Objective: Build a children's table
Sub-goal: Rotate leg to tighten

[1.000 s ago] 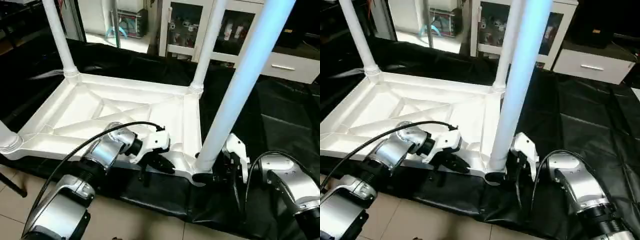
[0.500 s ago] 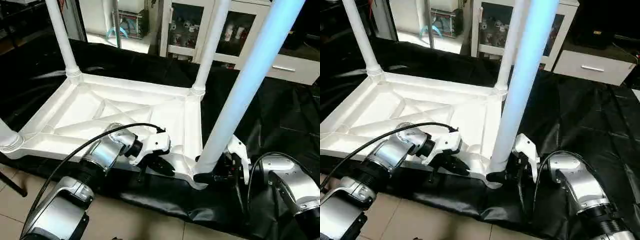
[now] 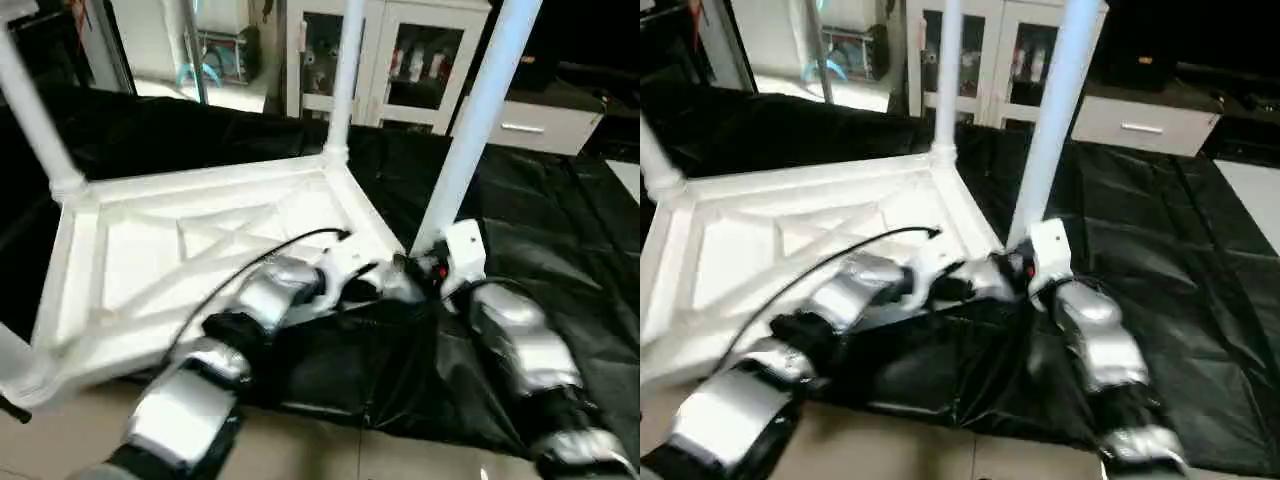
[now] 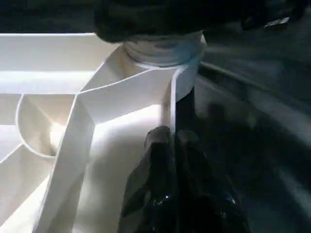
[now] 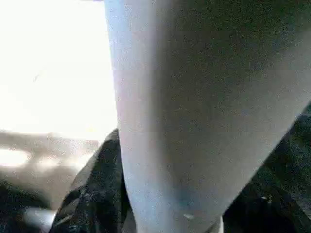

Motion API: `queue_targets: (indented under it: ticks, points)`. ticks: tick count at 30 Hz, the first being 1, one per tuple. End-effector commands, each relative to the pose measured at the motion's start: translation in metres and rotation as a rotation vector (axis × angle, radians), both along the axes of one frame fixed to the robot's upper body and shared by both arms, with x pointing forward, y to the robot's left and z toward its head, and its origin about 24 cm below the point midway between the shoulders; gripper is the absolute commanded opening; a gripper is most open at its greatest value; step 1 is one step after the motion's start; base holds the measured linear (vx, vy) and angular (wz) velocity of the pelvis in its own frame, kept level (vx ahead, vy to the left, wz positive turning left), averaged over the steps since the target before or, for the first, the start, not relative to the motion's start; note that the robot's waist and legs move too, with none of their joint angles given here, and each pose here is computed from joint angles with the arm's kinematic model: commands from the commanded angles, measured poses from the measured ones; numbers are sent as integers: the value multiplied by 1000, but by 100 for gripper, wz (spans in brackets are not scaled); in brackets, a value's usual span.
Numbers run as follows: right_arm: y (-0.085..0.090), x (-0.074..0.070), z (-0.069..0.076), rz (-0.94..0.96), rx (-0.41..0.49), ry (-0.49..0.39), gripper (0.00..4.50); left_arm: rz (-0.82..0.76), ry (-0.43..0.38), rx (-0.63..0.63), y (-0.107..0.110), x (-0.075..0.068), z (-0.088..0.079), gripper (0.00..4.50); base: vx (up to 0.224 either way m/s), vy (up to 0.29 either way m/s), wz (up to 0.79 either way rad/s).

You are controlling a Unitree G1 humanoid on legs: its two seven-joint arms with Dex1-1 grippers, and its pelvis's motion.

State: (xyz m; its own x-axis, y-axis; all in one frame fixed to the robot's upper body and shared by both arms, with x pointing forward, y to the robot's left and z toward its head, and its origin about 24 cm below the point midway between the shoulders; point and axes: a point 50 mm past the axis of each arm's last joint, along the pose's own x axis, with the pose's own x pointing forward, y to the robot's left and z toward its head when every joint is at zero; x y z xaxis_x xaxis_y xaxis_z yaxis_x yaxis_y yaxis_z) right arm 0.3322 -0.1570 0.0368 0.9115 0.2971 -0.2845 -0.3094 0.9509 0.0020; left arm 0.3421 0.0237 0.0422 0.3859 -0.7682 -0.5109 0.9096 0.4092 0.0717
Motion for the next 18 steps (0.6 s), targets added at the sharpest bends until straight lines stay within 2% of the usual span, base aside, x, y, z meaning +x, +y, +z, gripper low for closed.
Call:
queue_targets:
  ticks: [1, 4, 5, 7, 10, 11, 13, 14, 15, 17, 18]
  points:
    - [17, -1, -24, -110, -24, 107, 197, 113, -113, -52, -15, 10, 15, 0, 0, 0, 0]
    - [27, 6, -20, -124, 5, 89, 197, 115, -139, -47, -19, 11, 19, 0, 0, 0, 0]
    - [27, 6, -20, -122, 8, 87, 196, 113, -140, -46, -19, 12, 19, 0, 0, 0, 0]
    - [25, 11, -11, -92, 3, 31, 196, 80, -149, -6, -15, 12, 17, 0, 0, 0, 0]
    - [24, 12, -9, -72, -22, 12, 195, 79, -144, 4, -13, 12, 15, 0, 0, 0, 0]
    - [23, 11, -5, -20, 8, -9, 251, 58, -129, 16, -11, 10, 12, 0, 0, 0, 0]
    - [22, 8, 0, 42, 22, -40, 265, 33, -115, 28, -8, 9, 8, 0, 0, 0, 0]
    - [16, 3, 7, 112, 33, -78, 271, -4, -91, 41, -3, 6, 3, 0, 0, 0, 0]
    - [16, 3, 7, 112, 33, -78, 284, -4, -91, 41, -3, 6, 3, 0, 0, 0, 0]
    - [2, -5, 16, 156, 24, -117, 310, -62, -61, 49, 5, 2, -1, 0, 0, 0, 0]
    - [2, -5, 16, 156, 24, -117, 310, -62, -61, 49, 5, 2, -1, 0, 0, 0, 0]
